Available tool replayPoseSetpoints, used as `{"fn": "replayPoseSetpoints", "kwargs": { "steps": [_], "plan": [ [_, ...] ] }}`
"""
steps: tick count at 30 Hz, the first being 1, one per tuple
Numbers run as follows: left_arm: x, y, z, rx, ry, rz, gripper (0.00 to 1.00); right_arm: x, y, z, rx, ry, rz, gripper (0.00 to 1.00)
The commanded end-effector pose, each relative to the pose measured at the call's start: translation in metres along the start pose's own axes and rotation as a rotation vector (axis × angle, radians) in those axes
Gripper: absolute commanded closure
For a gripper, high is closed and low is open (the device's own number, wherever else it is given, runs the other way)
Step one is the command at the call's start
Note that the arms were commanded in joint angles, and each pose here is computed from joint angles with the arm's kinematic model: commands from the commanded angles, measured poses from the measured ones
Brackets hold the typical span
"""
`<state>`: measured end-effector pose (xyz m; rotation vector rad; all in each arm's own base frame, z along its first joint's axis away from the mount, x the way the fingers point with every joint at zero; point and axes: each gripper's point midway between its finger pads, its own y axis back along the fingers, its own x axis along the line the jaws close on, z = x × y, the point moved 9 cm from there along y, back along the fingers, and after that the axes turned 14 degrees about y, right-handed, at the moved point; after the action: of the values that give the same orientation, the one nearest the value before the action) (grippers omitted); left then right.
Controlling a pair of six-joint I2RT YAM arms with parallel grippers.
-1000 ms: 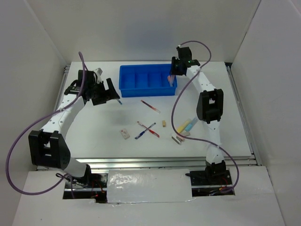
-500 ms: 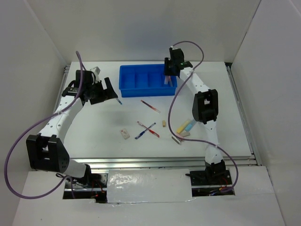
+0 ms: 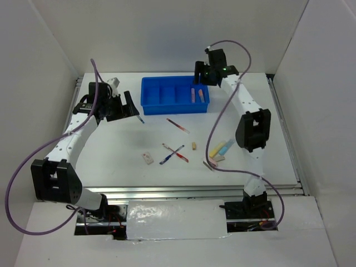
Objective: Sort the stationery into containers
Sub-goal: Place the pen in the storage box, then pick up the pen from the center of the board.
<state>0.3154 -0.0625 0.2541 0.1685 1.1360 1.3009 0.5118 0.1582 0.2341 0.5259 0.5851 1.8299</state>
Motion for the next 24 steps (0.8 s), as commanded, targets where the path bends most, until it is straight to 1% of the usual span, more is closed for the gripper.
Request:
{"fn": "replayPoseSetpoints", "kwargs": {
  "steps": [1, 2, 4, 6, 7, 8, 9, 10, 11, 12, 13, 14, 15, 16, 17, 18, 19, 20, 21, 23, 24],
  "plan": [
    [-0.015, 0.024, 0.018, -0.141, -0.097, -0.066, 0.01, -0.005, 0.156, 0.052, -0.196, -0.014, 0.013, 0.31],
    [-0.014, 0.025, 0.017, -0.152, -0.096, -0.060, 0.01, -0.012, 0.150, 0.019, -0.097, -0.073, -0.003, 0.30],
    [-0.011, 0.025, 0.016, -0.166, -0.084, -0.039, 0.01, -0.032, 0.162, -0.010, -0.034, -0.163, -0.069, 0.31],
    [-0.009, 0.021, 0.013, -0.159, -0.069, -0.024, 0.01, -0.048, 0.168, -0.059, 0.119, -0.290, -0.162, 0.36],
    [-0.008, 0.020, 0.013, -0.151, -0.066, -0.022, 0.01, -0.051, 0.168, -0.074, 0.172, -0.319, -0.173, 0.36],
    [-0.008, 0.019, 0.012, -0.144, -0.062, -0.019, 0.01, -0.053, 0.163, -0.099, 0.263, -0.331, -0.153, 0.40],
    [-0.007, 0.018, 0.011, -0.127, -0.064, -0.015, 0.01, -0.054, 0.163, -0.112, 0.314, -0.308, -0.128, 0.43],
    [-0.007, 0.018, 0.010, -0.117, -0.073, -0.015, 0.01, -0.061, 0.164, -0.122, 0.341, -0.175, -0.060, 0.48],
    [-0.008, 0.019, 0.010, -0.113, -0.087, -0.021, 0.01, -0.059, 0.167, -0.124, 0.344, -0.114, 0.028, 0.53],
    [-0.009, 0.021, 0.009, -0.097, -0.134, -0.045, 0.01, -0.061, 0.172, -0.126, 0.372, -0.044, 0.054, 0.52],
    [-0.011, 0.024, 0.009, -0.087, -0.166, -0.070, 0.01, -0.069, 0.179, -0.124, 0.349, 0.148, 0.100, 0.51],
    [-0.013, 0.028, 0.010, -0.082, -0.252, -0.106, 0.01, -0.074, 0.182, -0.127, 0.344, 0.227, 0.101, 0.44],
    [-0.017, 0.031, 0.005, -0.037, -0.300, -0.185, 0.01, -0.079, 0.188, -0.126, 0.329, 0.305, 0.086, 0.42],
    [-0.019, 0.034, 0.003, -0.026, -0.339, -0.221, 0.01, -0.085, 0.187, -0.135, 0.342, 0.459, 0.112, 0.41],
    [-0.019, 0.037, -0.001, -0.021, -0.384, -0.253, 0.01, -0.088, 0.188, -0.138, 0.346, 0.530, 0.114, 0.40],
    [-0.022, 0.039, -0.003, -0.017, -0.402, -0.307, 0.01, -0.093, 0.189, -0.145, 0.367, 0.668, 0.136, 0.40],
    [-0.023, 0.040, -0.004, -0.020, -0.417, -0.333, 0.01, -0.104, 0.192, -0.149, 0.375, 0.722, 0.140, 0.40],
    [-0.023, 0.041, -0.009, -0.020, -0.422, -0.353, 0.01, -0.104, 0.194, -0.156, 0.396, 0.774, 0.179, 0.39],
    [-0.025, 0.041, -0.009, -0.028, -0.432, -0.390, 0.01, -0.109, 0.196, -0.156, 0.385, 0.883, 0.211, 0.37],
    [-0.025, 0.040, -0.012, -0.021, -0.433, -0.415, 0.01, -0.113, 0.198, -0.165, 0.396, 0.961, 0.271, 0.35],
    [-0.026, 0.040, -0.013, -0.013, -0.434, -0.428, 0.01, -0.115, 0.196, -0.165, 0.371, 1.039, 0.317, 0.34]
  ]
}}
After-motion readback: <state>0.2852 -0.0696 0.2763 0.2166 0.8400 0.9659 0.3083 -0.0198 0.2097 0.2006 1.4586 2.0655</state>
